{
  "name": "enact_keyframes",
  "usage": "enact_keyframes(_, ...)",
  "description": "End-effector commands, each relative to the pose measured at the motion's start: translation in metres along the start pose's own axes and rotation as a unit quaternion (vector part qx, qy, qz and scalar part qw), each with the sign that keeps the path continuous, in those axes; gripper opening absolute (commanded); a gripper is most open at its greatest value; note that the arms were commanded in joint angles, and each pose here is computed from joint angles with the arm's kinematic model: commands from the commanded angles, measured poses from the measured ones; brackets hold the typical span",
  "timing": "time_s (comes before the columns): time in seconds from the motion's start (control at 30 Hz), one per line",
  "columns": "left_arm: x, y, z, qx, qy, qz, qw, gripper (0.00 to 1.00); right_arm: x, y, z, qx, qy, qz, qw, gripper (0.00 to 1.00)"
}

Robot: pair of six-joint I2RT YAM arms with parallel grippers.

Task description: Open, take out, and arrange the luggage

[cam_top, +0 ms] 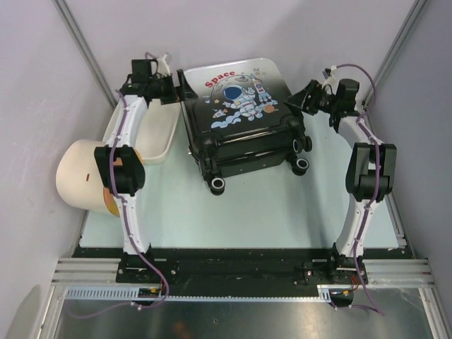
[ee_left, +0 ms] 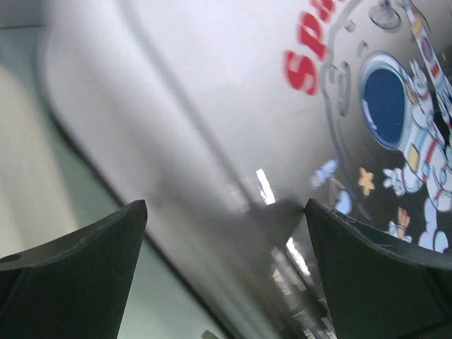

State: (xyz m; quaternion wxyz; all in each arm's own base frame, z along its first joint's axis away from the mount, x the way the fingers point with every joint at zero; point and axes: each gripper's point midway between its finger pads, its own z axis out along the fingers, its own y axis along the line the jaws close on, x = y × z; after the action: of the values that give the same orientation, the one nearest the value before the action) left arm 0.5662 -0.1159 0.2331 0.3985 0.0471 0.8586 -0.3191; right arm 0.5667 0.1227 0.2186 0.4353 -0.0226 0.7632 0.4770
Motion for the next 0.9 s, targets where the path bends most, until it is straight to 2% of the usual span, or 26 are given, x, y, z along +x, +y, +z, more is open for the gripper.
enact_keyframes(0.0, 0.022, -0.073, 0.022, 0.100, 0.029, 0.092, 0.990, 1.00, 0.091, 0.042, -0.019, -0.079, 0.102, 0.083, 0.988, 0.79)
enact_keyframes(0.03, 0.031, -0.085, 0.027, 0.122, 0.038, 0.107, 0.986, 1.00, 0.101, 0.062, -0.021, -0.091, 0.115, 0.078, 0.986, 0.79)
enact_keyframes(0.1, 0.042, -0.101, 0.030, 0.147, 0.050, 0.123, 0.980, 1.00, 0.134, 0.070, -0.033, -0.092, 0.141, 0.094, 0.981, 0.79)
enact_keyframes(0.27, 0.085, -0.143, 0.050, 0.212, 0.094, 0.149, 0.961, 0.95, 0.161, 0.103, -0.074, -0.092, 0.141, 0.071, 0.983, 0.79)
enact_keyframes(0.4, 0.098, -0.172, 0.070, 0.241, 0.093, 0.209, 0.943, 0.95, 0.190, 0.124, -0.108, -0.086, 0.164, 0.039, 0.982, 0.83)
enact_keyframes(0.5, 0.074, -0.178, 0.086, 0.221, 0.056, 0.250, 0.941, 1.00, 0.211, 0.134, -0.131, -0.084, 0.179, -0.013, 0.980, 0.85)
enact_keyframes(0.53, 0.048, -0.188, 0.080, 0.217, 0.020, 0.271, 0.938, 1.00, 0.217, 0.135, -0.136, -0.081, 0.183, -0.028, 0.979, 0.86)
enact_keyframes(0.63, 0.009, -0.178, 0.080, 0.162, -0.035, 0.318, 0.934, 1.00, 0.234, 0.134, -0.151, -0.067, 0.188, -0.068, 0.978, 0.90)
enact_keyframes(0.7, -0.026, -0.183, 0.051, 0.130, -0.081, 0.354, 0.923, 1.00, 0.244, 0.137, -0.158, -0.069, 0.191, -0.076, 0.976, 0.90)
enact_keyframes(0.77, -0.045, -0.173, 0.030, 0.086, -0.102, 0.359, 0.924, 1.00, 0.251, 0.144, -0.156, -0.081, 0.195, -0.092, 0.973, 0.89)
enact_keyframes(0.8, -0.069, -0.180, -0.006, 0.070, -0.133, 0.363, 0.920, 1.00, 0.256, 0.146, -0.155, -0.084, 0.198, -0.099, 0.972, 0.89)
enact_keyframes(0.87, -0.074, -0.170, -0.032, 0.046, -0.137, 0.345, 0.927, 1.00, 0.260, 0.161, -0.148, -0.108, 0.195, -0.132, 0.966, 0.88)
